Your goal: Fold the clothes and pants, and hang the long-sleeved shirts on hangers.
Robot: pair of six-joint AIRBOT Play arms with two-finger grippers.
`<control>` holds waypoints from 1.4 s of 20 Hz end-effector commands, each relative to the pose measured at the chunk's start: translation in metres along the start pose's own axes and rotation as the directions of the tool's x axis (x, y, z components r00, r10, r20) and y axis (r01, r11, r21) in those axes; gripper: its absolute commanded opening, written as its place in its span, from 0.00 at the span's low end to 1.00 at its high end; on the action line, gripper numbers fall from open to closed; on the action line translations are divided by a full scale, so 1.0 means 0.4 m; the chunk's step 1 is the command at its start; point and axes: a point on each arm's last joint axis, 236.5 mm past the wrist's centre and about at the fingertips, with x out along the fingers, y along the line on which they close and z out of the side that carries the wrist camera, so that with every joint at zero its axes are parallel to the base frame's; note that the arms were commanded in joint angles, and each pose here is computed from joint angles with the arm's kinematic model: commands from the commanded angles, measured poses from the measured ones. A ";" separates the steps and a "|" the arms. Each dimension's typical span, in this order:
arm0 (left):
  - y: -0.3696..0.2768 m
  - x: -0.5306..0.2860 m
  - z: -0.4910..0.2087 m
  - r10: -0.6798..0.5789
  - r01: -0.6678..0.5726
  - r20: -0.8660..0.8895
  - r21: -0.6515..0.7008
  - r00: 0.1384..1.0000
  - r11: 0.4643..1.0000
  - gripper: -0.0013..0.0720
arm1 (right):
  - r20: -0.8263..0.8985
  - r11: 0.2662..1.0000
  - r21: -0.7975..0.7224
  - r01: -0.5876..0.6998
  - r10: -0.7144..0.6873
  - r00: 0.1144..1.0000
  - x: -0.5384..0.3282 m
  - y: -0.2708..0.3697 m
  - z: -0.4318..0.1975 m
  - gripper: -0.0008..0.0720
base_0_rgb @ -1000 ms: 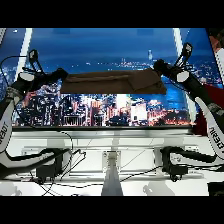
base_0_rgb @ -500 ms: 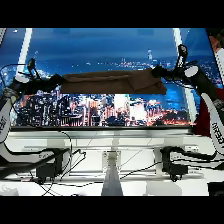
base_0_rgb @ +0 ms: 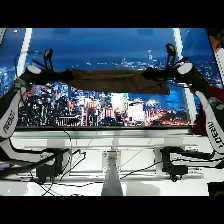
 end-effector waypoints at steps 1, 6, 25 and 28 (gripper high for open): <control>-0.114 -0.141 0.065 -0.028 0.030 -0.014 0.175 1.000 0.984 0.03 | 0.015 0.998 -0.043 -0.039 0.040 0.999 0.064 0.128 -0.014 0.45; -0.290 -0.385 0.067 -0.081 0.061 0.046 0.325 0.996 0.944 0.03 | -0.101 0.985 -0.051 -0.163 0.157 0.982 0.206 0.393 -0.111 0.43; -0.660 -0.126 0.010 -0.460 0.458 -0.037 0.196 0.887 0.867 0.03 | -0.329 0.987 -0.154 0.054 -0.102 0.939 0.132 0.146 -0.007 0.43; -0.815 0.039 -0.001 -0.507 0.506 0.083 0.044 0.858 0.862 0.03 | -0.310 0.988 -0.017 0.155 -0.152 0.938 0.016 -0.055 0.063 0.43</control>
